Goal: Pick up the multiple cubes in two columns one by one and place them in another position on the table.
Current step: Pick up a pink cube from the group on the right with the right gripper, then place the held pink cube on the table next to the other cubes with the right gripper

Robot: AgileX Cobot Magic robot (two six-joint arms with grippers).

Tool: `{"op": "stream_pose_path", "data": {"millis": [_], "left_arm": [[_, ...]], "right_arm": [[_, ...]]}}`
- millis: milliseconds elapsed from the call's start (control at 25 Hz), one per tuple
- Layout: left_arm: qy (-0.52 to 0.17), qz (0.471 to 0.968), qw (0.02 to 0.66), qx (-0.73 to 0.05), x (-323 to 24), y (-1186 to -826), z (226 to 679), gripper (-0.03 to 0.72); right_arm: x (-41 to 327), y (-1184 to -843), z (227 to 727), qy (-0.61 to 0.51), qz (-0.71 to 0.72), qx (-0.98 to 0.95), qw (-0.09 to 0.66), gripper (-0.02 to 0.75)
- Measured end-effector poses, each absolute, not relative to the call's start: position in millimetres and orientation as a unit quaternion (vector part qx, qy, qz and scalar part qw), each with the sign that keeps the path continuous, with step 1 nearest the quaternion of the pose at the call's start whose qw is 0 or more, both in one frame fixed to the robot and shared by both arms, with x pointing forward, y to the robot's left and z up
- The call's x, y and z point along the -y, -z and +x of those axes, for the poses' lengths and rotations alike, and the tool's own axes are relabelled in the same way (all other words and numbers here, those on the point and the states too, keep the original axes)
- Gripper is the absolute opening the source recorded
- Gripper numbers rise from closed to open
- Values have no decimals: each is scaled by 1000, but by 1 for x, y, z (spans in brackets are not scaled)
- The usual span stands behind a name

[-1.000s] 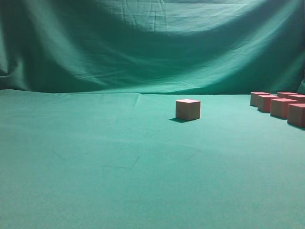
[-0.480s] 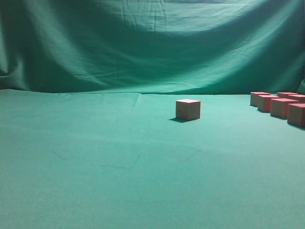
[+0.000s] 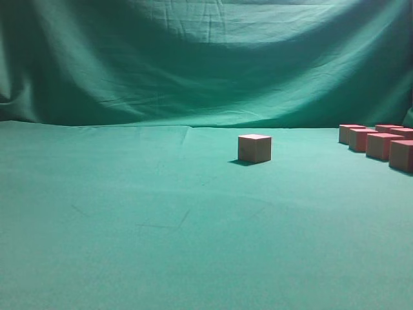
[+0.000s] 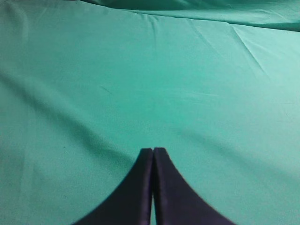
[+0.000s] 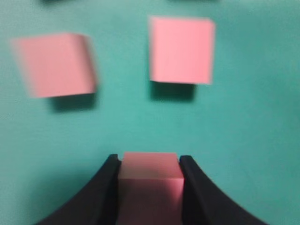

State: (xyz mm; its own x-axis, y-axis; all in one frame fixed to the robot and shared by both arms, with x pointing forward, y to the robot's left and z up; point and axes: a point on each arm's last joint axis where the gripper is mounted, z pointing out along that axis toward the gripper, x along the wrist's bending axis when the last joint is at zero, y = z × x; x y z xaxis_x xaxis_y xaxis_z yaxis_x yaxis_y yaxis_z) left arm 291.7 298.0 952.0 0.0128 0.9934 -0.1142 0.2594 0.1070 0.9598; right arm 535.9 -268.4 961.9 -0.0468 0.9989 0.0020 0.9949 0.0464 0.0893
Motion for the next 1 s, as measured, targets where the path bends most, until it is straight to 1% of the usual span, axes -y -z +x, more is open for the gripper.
{"op": "stream_pose_path", "data": {"millis": [120, 280, 440, 600, 760, 880, 1000], "left_arm": [[-395, 539, 465, -581, -298, -952, 292, 0], [-395, 539, 465, -581, -298, -952, 292, 0], [-395, 539, 465, -581, -298, -952, 292, 0], [-395, 539, 465, -581, -298, -952, 292, 0], [-395, 539, 465, -581, -298, -952, 292, 0], [-395, 539, 465, -581, -298, -952, 292, 0], [-395, 539, 465, -581, -298, -952, 292, 0]], "right_arm": [[243, -1004, 540, -70, 642, -763, 42, 265], [196, -1057, 543, -124, 516, -845, 70, 265], [142, -1080, 548, -144, 377, -911, 85, 265], [89, -1072, 560, -144, 267, -949, 87, 265], [47, -1051, 575, -136, 175, -971, 86, 265], [27, -1037, 587, -133, 112, -980, 93, 265], [16, -1020, 599, -128, 63, -985, 98, 265]]}}
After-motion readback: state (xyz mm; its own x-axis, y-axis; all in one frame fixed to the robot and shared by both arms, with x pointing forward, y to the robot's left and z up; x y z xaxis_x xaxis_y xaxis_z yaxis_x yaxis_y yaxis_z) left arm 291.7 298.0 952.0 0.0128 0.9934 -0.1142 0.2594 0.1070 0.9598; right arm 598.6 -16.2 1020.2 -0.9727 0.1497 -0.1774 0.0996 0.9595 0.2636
